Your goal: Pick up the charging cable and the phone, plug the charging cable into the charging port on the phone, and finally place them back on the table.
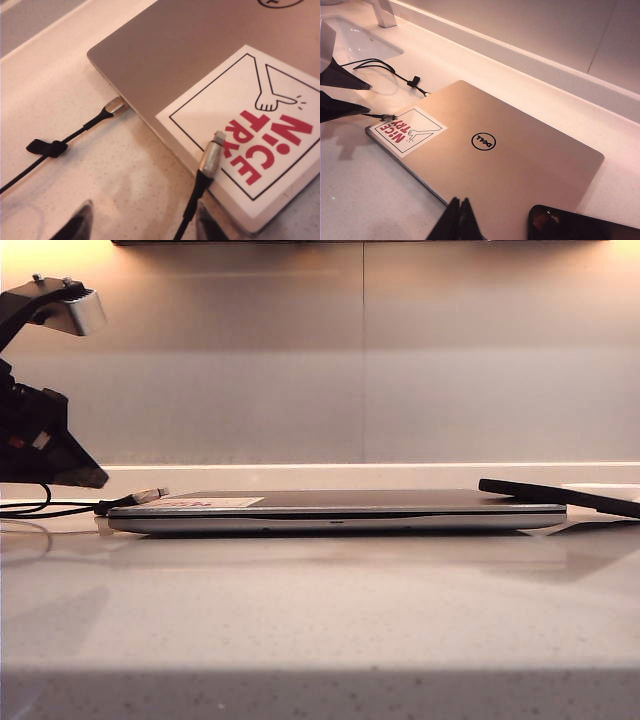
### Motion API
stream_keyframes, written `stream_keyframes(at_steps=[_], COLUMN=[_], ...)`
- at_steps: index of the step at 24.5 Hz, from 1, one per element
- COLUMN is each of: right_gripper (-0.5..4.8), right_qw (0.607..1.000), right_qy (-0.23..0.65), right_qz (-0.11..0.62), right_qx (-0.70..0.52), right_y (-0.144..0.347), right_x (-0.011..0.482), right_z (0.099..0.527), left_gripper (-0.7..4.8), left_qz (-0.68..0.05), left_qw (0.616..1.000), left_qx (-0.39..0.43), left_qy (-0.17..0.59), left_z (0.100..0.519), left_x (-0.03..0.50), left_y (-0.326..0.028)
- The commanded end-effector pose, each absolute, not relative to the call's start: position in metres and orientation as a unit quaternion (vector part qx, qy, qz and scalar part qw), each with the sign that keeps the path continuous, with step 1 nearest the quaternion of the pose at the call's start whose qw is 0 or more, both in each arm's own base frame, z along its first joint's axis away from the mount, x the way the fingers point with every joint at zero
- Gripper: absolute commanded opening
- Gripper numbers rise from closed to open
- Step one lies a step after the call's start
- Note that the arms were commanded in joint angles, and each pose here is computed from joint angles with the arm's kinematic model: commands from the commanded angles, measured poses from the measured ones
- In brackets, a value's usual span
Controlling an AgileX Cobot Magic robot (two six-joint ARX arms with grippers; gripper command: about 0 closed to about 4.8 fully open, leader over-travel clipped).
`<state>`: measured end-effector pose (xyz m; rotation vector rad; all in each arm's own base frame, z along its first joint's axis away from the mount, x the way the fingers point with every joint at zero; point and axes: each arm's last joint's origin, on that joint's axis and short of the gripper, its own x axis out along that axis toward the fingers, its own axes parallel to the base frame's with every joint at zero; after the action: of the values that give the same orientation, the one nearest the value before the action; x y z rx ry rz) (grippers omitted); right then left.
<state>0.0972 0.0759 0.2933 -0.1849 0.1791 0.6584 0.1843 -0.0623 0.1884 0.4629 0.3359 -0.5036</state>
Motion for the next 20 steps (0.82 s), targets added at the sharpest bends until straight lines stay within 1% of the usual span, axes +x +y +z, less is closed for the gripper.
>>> stream_keyframes(at_steps=[1, 4, 5, 20], right_gripper=[-0.06, -0.06, -0.06, -0.06], right_qw=[0.939, 0.940, 0.940, 0.940], right_qy=[0.074, 0.072, 0.072, 0.068], right_qz=[0.324, 0.324, 0.324, 0.324], right_qx=[-0.086, -0.085, -0.085, -0.084], right_y=[0.076, 0.076, 0.076, 0.076], right_x=[0.097, 0.097, 0.097, 0.097], right_z=[0.298, 0.298, 0.298, 0.299], left_gripper=[2.55, 2.53, 2.45, 2.45], left_qz=[-0.248, -0.249, -0.250, -0.254], left_qw=[0.928, 0.926, 0.926, 0.919], left_qx=[0.228, 0.228, 0.228, 0.229], left_qy=[0.160, 0.168, 0.170, 0.197], left_z=[0.189, 0.185, 0.183, 0.161], left_x=[0.186, 0.188, 0.189, 0.206], left_y=[-0.063, -0.064, -0.064, -0.069])
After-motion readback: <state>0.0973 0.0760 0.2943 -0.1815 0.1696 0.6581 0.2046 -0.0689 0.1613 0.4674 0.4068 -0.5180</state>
